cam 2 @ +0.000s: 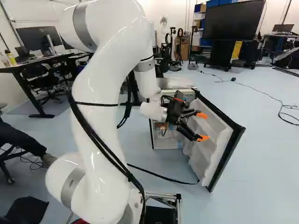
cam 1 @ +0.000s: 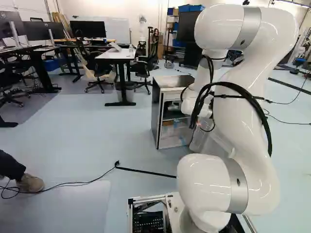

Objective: Open the fridge door

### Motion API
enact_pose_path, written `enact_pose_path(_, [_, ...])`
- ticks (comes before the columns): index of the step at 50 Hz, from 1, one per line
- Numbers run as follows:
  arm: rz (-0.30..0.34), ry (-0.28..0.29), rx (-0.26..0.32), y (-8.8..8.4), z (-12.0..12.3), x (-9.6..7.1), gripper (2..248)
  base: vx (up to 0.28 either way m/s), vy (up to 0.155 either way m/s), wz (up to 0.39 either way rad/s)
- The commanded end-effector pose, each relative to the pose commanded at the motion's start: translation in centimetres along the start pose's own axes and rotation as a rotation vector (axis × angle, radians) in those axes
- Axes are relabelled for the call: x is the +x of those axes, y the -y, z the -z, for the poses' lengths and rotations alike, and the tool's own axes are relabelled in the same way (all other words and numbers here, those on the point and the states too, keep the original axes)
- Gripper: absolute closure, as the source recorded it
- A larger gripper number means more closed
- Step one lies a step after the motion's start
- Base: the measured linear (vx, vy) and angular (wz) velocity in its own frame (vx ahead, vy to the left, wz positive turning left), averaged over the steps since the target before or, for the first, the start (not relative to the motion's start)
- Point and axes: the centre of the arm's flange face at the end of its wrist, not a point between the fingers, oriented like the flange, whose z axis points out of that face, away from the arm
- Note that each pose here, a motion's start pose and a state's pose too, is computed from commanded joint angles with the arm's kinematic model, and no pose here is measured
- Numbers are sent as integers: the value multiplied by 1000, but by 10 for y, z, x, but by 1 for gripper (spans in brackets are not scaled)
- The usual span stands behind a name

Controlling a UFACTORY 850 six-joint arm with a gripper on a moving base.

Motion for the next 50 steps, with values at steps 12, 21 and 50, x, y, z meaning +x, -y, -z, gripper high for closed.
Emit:
enact_pose_path(12, [54,13,112,-12,24,-1,3,0,0,0])
enact_pose_path(21, [92,23,198,-21,42,-2,3,0,0,0])
enact_pose_path(50, [151,40,339,-37,70,-3,3,0,0,0])
